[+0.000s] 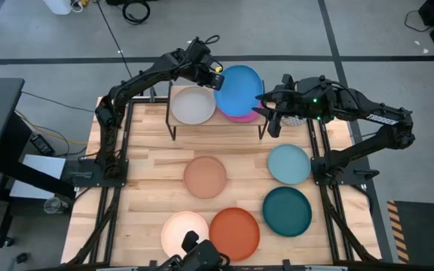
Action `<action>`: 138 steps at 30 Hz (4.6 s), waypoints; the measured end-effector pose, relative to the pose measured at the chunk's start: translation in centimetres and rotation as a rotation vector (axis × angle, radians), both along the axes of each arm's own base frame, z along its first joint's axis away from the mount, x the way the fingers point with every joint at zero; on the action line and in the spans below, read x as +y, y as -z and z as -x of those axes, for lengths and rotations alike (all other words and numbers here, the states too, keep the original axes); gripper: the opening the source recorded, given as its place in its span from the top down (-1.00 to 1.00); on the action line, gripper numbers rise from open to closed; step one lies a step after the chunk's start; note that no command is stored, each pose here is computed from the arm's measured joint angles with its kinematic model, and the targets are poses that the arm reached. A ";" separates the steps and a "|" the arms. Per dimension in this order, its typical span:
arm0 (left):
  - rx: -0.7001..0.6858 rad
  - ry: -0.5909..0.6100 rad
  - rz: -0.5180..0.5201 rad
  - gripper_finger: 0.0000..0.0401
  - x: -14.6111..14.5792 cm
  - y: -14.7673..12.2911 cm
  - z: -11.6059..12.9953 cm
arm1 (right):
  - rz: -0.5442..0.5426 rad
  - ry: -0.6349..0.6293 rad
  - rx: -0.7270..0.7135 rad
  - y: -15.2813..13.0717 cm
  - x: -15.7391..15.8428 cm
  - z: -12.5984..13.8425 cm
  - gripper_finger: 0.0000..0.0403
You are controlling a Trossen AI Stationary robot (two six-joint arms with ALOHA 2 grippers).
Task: Place and stack plates onto a shelf
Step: Stack the blue plate on the pink plate on the shelf, then stack the light pink plate on the gray plate on the shelf
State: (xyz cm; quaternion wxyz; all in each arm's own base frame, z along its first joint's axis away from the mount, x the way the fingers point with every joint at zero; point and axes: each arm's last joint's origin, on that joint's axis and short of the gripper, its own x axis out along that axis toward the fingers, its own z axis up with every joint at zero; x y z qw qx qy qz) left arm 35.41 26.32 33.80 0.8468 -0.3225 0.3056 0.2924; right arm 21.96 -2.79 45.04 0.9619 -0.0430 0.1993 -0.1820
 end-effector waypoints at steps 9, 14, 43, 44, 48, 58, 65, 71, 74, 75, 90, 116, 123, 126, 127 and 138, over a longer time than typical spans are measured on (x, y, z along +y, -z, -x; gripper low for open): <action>0.024 0.028 -0.040 0.74 -0.1 0.5 -0.5 | -0.004 -0.001 -0.002 0.0 0.0 0.0 0.09; -0.005 0.041 -0.069 0.50 0.3 0.2 -0.5 | -0.004 -0.001 -0.001 0.0 0.0 0.0 0.09; 0.254 1.189 -0.306 0.30 -26.7 1.7 1.8 | -0.047 0.044 0.033 0.5 0.0 0.2 0.09; 0.266 1.213 -0.297 0.30 -27.6 2.5 1.9 | -0.053 0.047 0.032 0.5 0.0 0.2 0.09; 0.317 1.284 -0.288 0.30 -30.6 5.7 2.4 | -0.057 0.050 0.031 0.5 0.0 0.2 0.09; 0.413 1.212 -0.016 0.30 -36.4 10.7 5.0 | -0.073 0.053 0.039 0.6 0.0 0.3 0.09; 0.469 1.014 0.093 0.30 -38.6 14.2 7.0 | -0.082 0.052 0.040 0.7 0.0 0.3 0.09; 0.466 0.920 0.097 0.30 -39.6 16.0 8.0 | -0.087 0.035 0.041 0.7 0.1 0.3 0.09; 0.476 0.871 0.080 0.30 -39.7 16.6 8.4 | -0.089 0.033 0.040 0.7 0.1 0.3 0.09; 0.475 0.868 0.081 0.30 -39.8 16.7 8.6 | -0.090 0.031 0.040 0.7 0.1 0.3 0.09; 0.456 0.787 0.097 0.41 -40.8 19.0 9.9 | -0.080 0.023 0.045 0.7 0.1 0.3 0.09; 0.435 0.642 0.252 0.95 -35.7 14.1 11.2 | -0.068 0.018 0.032 0.5 0.1 0.2 0.09; 0.167 0.302 0.248 0.96 -26.4 8.5 11.9 | -0.063 0.024 0.010 0.3 0.1 0.1 0.09; 0.093 0.173 0.168 0.96 -22.0 5.8 12.5 | -0.072 0.029 0.006 0.3 0.1 0.1 0.09; 0.085 0.141 0.131 0.96 -20.6 4.9 12.7 | -0.078 0.031 0.004 0.3 0.1 0.1 0.09; 0.250 -0.019 -0.108 0.96 -7.1 -2.0 14.0 | -0.082 0.034 -0.064 -0.2 0.0 -0.1 0.09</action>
